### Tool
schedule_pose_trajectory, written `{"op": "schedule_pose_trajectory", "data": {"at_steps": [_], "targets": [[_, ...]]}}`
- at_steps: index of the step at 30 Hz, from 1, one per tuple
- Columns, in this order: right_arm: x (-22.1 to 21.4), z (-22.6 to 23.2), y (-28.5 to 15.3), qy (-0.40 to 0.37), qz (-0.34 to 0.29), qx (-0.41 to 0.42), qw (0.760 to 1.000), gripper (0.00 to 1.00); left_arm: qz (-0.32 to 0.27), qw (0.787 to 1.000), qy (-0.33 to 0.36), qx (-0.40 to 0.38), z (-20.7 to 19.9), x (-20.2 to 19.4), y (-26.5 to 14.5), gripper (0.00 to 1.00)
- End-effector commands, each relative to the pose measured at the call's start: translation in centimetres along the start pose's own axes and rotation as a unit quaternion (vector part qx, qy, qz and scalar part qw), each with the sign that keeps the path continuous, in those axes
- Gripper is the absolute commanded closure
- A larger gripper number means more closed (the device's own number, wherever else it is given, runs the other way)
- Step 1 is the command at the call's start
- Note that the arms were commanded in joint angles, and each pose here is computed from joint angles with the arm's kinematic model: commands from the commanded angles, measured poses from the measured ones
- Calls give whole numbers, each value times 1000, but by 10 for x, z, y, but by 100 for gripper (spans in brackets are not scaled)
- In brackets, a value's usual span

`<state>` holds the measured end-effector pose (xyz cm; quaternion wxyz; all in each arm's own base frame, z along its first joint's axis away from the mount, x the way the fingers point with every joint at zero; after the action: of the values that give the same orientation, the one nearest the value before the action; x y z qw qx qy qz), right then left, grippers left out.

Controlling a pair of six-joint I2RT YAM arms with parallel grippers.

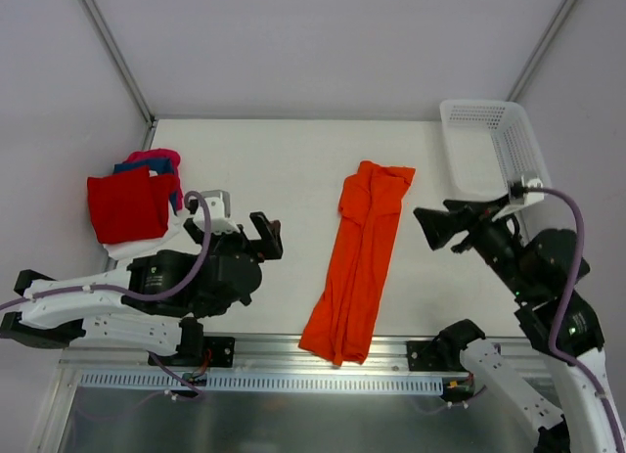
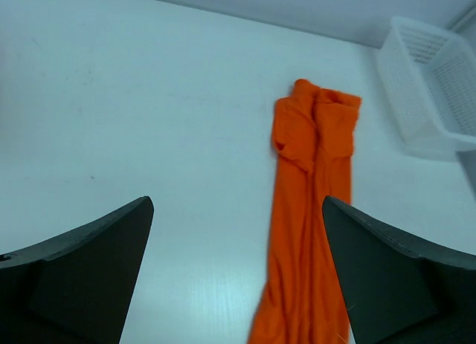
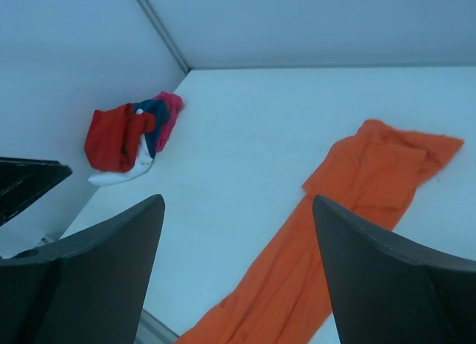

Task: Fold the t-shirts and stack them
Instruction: Fold the tshirt

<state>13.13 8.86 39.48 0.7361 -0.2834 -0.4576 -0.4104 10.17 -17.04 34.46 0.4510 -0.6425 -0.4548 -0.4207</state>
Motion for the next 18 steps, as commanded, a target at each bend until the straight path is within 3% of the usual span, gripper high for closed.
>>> {"op": "schedule_pose_trajectory", "data": {"at_steps": [1, 4, 13, 16, 18], "targets": [[-89, -29, 4, 85, 123, -47, 988, 15, -9, 997, 68, 35, 13, -32, 9, 1], [-106, -39, -10, 99, 110, -63, 987, 14, 14, 994, 108, 26, 7, -40, 10, 1], [-104, -41, -13, 94, 130, -89, 983, 15, 31, 995, 97, 17, -10, -41, 11, 1], [-105, -45, -1, 87, 134, -102, 982, 15, 55, 996, 74, 13, -11, -47, 16, 1], [-99, -53, 13, 74, 118, -139, 981, 23, 108, 990, 92, -26, -16, -58, 20, 1]]}}
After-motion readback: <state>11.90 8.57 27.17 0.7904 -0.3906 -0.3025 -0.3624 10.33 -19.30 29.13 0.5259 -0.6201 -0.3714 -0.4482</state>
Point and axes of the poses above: each gripper's point midway between its finger pads, its own y axis out along the fingers, its own z axis along the line the jaws close on, x = y × z, the point moved 7 cm from there along -y, back along the fingers, and after that the axes turned 4 degrees about y, right-handed, at the moved point
